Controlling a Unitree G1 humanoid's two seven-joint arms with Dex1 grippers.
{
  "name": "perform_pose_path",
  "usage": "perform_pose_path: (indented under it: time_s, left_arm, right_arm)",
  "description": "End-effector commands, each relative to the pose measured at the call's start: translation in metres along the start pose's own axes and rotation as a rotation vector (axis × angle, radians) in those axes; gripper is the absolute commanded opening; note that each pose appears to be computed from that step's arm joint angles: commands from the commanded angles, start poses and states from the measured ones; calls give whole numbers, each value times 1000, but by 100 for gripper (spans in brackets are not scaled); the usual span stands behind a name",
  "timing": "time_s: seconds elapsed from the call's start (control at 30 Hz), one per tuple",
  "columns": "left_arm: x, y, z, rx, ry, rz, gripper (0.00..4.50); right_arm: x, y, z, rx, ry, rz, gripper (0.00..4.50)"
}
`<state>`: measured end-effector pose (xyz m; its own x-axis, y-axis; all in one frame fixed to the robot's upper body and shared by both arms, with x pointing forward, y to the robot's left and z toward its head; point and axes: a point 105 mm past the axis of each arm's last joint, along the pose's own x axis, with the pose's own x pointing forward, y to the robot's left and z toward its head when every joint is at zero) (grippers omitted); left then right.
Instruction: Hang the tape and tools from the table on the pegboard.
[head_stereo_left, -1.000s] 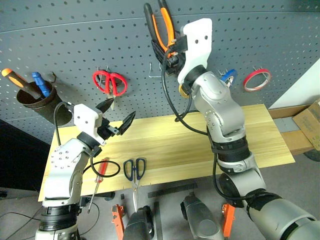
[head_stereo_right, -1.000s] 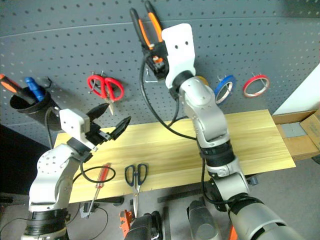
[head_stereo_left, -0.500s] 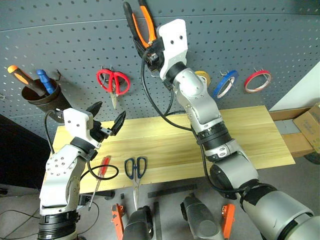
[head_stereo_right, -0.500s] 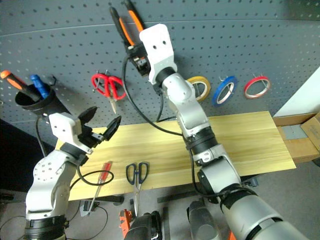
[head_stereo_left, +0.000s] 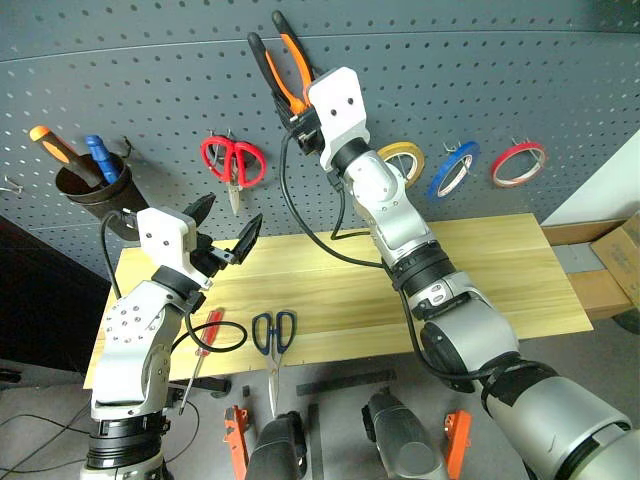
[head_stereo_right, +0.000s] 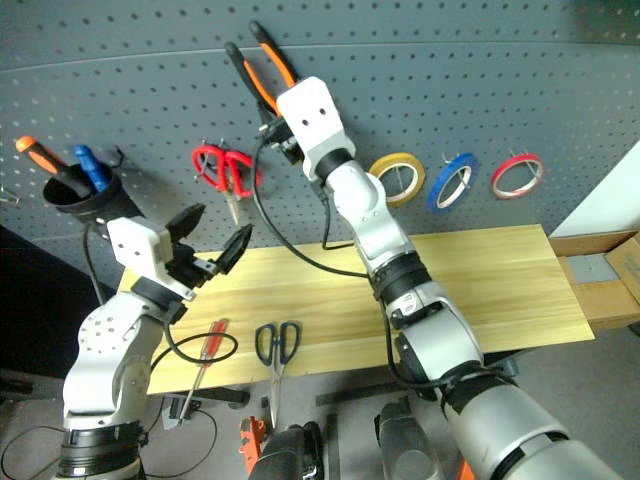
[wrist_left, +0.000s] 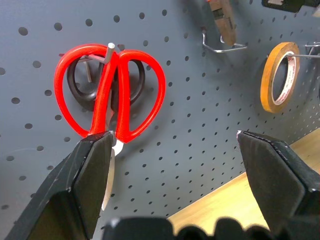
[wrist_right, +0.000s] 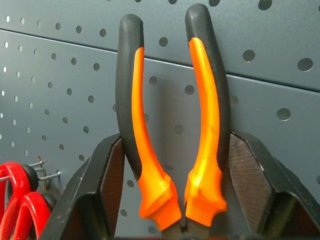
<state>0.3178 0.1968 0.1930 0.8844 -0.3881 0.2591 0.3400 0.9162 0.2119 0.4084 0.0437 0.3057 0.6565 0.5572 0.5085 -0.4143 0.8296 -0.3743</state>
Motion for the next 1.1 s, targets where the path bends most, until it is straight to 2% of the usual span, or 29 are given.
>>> perform_pose_path:
  time_s: [0.03, 0.43, 0.47, 0.5, 0.6, 0.83, 1.0, 1.1]
  left_arm:
    - [5, -4, 17, 22, -64, -19, 425]
    - [9, -4, 17, 21, -68, -29, 425]
    - [9, -5, 17, 21, -68, -30, 425]
    - [10, -6, 17, 20, -68, -32, 425]
    - [11, -7, 16, 14, -64, -36, 425]
    - [8, -12, 8, -20, -30, -41, 425]
    - [2, -19, -3, -68, 34, -69, 425]
    - [-7, -25, -21, -71, 153, -98, 425]
  right_arm:
    - [-6, -5, 1, -1, -29, -43, 253]
    - [-27, -18, -39, -8, 126, -123, 253]
    - [-29, -19, -44, 6, 155, -120, 327]
    - [-32, -19, -48, 20, 184, -113, 345]
    - [-41, -16, -61, 65, 270, -86, 447]
    - [-66, -15, -68, 107, 390, -38, 447]
    - [-86, -15, -55, 105, 419, 10, 447]
    - [-103, 0, -41, 184, 435, 155, 447]
